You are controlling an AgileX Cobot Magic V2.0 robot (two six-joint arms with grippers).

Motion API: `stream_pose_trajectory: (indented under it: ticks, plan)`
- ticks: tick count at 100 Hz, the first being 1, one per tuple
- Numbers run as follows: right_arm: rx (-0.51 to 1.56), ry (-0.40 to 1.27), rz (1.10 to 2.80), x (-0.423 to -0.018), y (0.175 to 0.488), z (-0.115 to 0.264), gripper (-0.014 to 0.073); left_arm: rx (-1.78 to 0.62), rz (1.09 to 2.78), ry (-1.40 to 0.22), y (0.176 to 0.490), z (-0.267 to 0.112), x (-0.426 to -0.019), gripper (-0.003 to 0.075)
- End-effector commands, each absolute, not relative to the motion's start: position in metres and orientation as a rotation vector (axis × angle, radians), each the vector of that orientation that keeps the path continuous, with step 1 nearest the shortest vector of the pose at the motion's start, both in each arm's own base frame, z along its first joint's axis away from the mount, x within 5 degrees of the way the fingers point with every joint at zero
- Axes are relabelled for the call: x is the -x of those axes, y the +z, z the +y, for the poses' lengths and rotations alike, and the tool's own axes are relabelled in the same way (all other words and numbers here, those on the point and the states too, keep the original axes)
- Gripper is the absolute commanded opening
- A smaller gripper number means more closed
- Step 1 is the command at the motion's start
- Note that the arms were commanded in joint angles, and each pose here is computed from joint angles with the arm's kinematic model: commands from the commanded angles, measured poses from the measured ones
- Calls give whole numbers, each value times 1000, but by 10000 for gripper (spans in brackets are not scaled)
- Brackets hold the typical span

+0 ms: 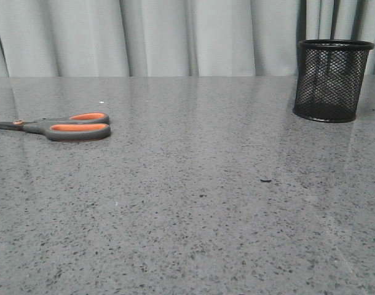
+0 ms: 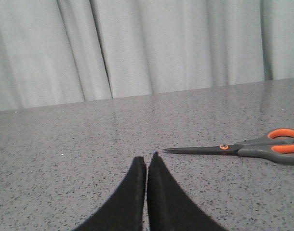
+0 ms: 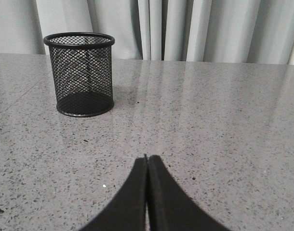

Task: Put scissors into bucket

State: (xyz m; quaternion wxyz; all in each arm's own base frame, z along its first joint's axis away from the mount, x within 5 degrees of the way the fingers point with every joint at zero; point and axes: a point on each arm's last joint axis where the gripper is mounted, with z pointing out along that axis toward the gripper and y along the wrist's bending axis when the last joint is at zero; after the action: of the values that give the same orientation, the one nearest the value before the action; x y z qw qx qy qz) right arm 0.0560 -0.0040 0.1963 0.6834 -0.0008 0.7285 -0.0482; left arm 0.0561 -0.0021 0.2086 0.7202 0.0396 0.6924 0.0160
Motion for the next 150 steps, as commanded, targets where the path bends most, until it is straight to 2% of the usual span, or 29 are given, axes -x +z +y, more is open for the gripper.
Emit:
stream_pose_trajectory:
  ticks: [1,123,136,150]
  plan:
    - [17,-119,1566,-56,196,-4,-69,-65,1445,28,211,-1,-54,-20]
    - [17,-120,1529,-56,199,-4,-69,-64,1445,27,211,-1,-54,-20]
    - [-65,-31,1503,-56,201,-3,-69,-15,1447,-25,211,-1,-54,-20]
    - [-190,104,1482,-56,202,-4,-69,107,1440,-156,212,-1,-54,-20]
